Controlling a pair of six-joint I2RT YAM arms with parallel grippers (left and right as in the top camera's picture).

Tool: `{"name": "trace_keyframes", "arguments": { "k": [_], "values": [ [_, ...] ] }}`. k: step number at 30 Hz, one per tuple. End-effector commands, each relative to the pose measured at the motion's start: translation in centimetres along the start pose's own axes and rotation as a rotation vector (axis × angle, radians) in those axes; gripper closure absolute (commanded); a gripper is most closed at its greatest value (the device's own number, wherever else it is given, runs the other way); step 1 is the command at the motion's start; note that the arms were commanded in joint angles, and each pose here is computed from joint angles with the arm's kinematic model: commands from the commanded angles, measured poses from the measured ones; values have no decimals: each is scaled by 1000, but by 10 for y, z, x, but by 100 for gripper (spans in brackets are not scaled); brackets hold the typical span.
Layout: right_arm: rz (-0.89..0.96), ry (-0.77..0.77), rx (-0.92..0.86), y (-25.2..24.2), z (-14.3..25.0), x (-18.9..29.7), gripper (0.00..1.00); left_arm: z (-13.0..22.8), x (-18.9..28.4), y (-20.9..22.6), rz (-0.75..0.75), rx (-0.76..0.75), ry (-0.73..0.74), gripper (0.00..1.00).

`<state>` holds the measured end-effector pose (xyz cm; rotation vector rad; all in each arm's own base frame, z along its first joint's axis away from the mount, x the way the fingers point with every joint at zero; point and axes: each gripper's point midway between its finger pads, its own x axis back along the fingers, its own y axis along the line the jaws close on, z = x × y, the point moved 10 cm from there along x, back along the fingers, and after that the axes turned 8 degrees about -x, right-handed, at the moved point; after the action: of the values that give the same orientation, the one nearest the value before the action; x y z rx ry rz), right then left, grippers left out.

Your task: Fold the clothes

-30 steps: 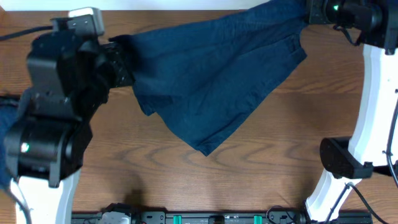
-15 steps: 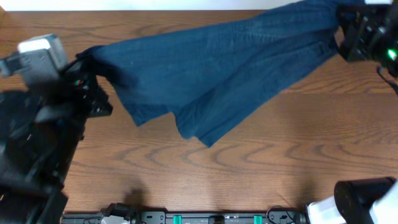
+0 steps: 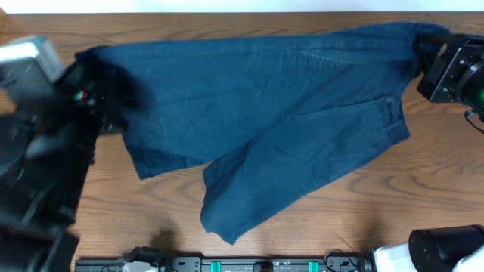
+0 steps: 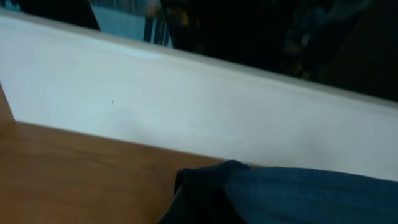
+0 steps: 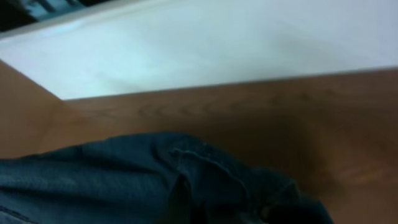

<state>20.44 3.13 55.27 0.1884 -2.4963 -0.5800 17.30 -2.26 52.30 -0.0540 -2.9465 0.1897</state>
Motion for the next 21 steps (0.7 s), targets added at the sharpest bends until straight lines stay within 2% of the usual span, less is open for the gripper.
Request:
{"name": "trace_keyframes", "arguments": {
  "k": [1, 6, 12, 17, 21],
  "values": [
    [204, -22, -39, -17, -10, -28, 99, 5, -42, 7, -140, -26, 70, 94],
    [272, 114, -64, -29, -10, -85, 99, 35, -116, -1, -119, -51, 253, 94],
    [356, 294, -80, -50, -3, -173, 99, 90, -203, -7, -97, -69, 480, 94],
    [403, 401, -67, -67, 9, -230, 99, 135, -256, -6, -114, -84, 601, 94],
    [435, 442, -65, -79, 15, -259, 99, 162, -279, -9, -69, -61, 677, 94]
  ]
}}
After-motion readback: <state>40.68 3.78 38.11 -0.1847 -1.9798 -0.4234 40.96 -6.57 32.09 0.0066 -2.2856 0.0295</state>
